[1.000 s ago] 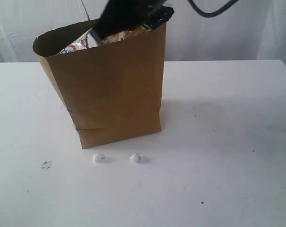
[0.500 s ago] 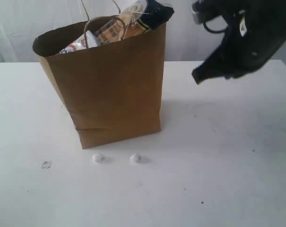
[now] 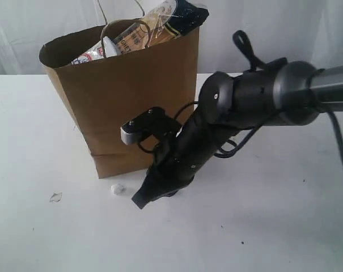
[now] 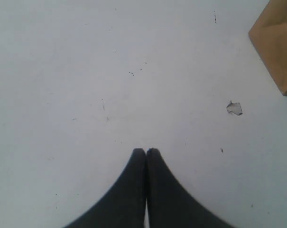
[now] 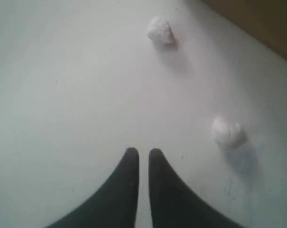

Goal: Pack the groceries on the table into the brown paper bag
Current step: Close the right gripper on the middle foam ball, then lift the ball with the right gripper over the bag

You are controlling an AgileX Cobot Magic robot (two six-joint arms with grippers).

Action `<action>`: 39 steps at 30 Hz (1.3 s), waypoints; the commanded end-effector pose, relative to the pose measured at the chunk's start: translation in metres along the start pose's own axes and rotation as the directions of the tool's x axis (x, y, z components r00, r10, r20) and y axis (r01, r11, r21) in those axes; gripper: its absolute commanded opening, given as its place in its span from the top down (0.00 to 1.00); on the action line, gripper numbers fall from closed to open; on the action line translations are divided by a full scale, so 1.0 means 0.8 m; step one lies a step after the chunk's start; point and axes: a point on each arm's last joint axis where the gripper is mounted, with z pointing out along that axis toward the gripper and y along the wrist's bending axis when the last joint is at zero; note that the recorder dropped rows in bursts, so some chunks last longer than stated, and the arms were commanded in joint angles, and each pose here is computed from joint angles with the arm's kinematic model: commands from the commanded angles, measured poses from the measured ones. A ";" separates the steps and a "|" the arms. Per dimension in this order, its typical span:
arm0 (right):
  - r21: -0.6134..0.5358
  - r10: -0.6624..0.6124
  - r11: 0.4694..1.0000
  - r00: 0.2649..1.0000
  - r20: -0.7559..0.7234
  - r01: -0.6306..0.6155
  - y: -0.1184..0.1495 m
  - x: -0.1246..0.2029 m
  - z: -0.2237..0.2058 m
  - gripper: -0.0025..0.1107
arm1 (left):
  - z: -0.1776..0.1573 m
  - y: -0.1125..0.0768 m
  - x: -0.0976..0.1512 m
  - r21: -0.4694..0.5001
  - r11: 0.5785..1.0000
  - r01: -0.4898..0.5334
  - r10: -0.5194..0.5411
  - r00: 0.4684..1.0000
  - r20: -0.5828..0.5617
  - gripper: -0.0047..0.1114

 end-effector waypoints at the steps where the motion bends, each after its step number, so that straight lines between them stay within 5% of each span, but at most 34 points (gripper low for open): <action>1: 0.054 -0.047 0.998 0.998 0.049 0.045 -0.008 -0.017 0.015 0.78 | 0.002 0.001 0.008 0.002 1.000 0.010 -0.010 0.999 -0.037 0.96; 6: 0.166 -0.073 0.984 0.993 0.090 0.057 -0.026 -0.023 0.028 0.66 | 0.002 0.001 0.008 0.002 1.000 0.010 -0.010 0.999 -0.037 0.96; 19: 0.175 -0.072 0.981 0.997 -0.039 0.078 -0.036 -0.004 0.055 0.67 | 0.002 0.001 0.008 0.002 1.000 0.010 -0.010 0.999 -0.037 0.96; 26: 0.177 -0.077 0.981 0.997 -0.019 0.079 -0.032 -0.009 0.042 0.94 | 0.002 0.001 0.008 0.002 1.000 0.010 -0.010 0.999 -0.037 0.96; 32: 0.090 -0.081 0.992 0.994 -0.078 0.088 -0.009 -0.014 -0.007 0.98 | 0.002 0.001 0.008 0.002 1.000 0.010 -0.010 0.999 -0.037 0.96; 39: -0.180 -0.060 0.982 0.997 -0.051 0.050 0.051 -0.021 -0.094 0.98 | 0.002 0.001 0.008 0.002 1.000 0.010 -0.010 0.999 -0.037 0.96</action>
